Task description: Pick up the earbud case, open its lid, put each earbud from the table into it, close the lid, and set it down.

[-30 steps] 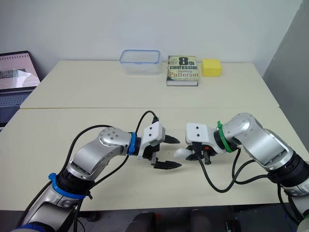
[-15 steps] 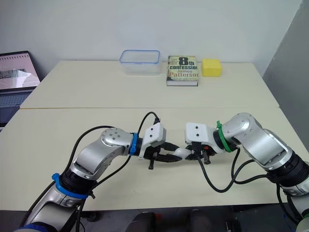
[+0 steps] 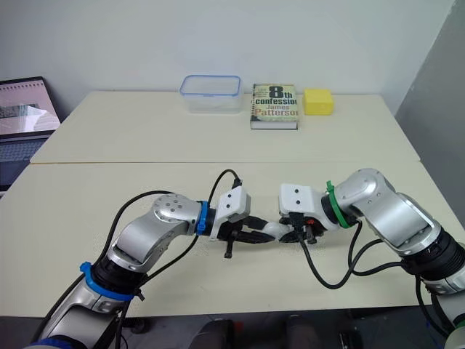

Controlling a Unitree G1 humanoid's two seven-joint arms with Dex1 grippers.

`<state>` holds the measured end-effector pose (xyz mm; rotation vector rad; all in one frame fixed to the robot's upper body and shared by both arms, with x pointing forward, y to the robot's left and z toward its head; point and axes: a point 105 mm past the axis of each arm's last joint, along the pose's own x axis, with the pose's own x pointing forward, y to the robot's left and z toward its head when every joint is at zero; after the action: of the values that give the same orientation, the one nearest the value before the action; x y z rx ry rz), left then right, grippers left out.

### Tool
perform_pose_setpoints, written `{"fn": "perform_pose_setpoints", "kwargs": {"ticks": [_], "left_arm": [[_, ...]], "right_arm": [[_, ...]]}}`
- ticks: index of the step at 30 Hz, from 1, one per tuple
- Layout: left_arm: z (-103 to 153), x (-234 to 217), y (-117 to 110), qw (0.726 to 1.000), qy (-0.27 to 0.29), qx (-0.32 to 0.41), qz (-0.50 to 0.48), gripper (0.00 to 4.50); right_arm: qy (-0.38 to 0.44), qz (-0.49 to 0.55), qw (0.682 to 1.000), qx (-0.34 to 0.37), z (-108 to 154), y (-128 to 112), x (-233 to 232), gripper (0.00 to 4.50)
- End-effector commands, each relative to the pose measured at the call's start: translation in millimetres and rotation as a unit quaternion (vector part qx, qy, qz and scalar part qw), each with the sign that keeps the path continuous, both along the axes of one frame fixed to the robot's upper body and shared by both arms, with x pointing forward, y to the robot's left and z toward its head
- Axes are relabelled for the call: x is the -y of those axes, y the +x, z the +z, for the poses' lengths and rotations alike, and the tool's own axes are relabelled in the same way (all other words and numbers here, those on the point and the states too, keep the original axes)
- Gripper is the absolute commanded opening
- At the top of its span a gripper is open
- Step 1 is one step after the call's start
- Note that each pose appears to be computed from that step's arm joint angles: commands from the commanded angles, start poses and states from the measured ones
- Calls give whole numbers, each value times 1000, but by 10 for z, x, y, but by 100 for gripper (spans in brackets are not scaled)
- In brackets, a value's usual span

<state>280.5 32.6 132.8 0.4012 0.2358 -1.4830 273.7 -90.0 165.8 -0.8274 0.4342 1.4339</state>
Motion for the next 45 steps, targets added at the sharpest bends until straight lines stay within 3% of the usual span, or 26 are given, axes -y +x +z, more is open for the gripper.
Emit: {"fn": "perform_pose_setpoints", "kwargs": {"ticks": [1, 5, 8, 10, 12, 18, 28, 45], "left_arm": [[37, -8, -30, 1000, -10, 11, -1, 75], [7, -91, -21, 999, -31, 11, 13, 75], [26, -137, -39, 996, -83, -8, 23, 75], [117, -174, -12, 987, -157, 4, 45, 75], [161, -211, 7, 979, -194, 17, 60, 75], [54, -226, -81, 978, -205, 2, 38, 75], [59, -147, -128, 981, -191, 30, 5, 75], [0, -183, -95, 984, -166, 63, 7, 75]], "right_arm": [[3, -11, 999, 37, 143, 56, 88, 308], [-3, -22, 997, 68, 271, 105, 274, 449], [14, -12, 994, 107, 390, 111, 341, 450], [44, -8, 990, 136, 477, 82, 342, 450], [56, -8, 988, 145, 498, 46, 346, 450], [88, -3, 985, 147, 443, -76, 120, 450], [103, -19, 982, 158, 343, 114, -99, 450], [141, -44, 981, 127, 581, 171, -23, 450]]}}
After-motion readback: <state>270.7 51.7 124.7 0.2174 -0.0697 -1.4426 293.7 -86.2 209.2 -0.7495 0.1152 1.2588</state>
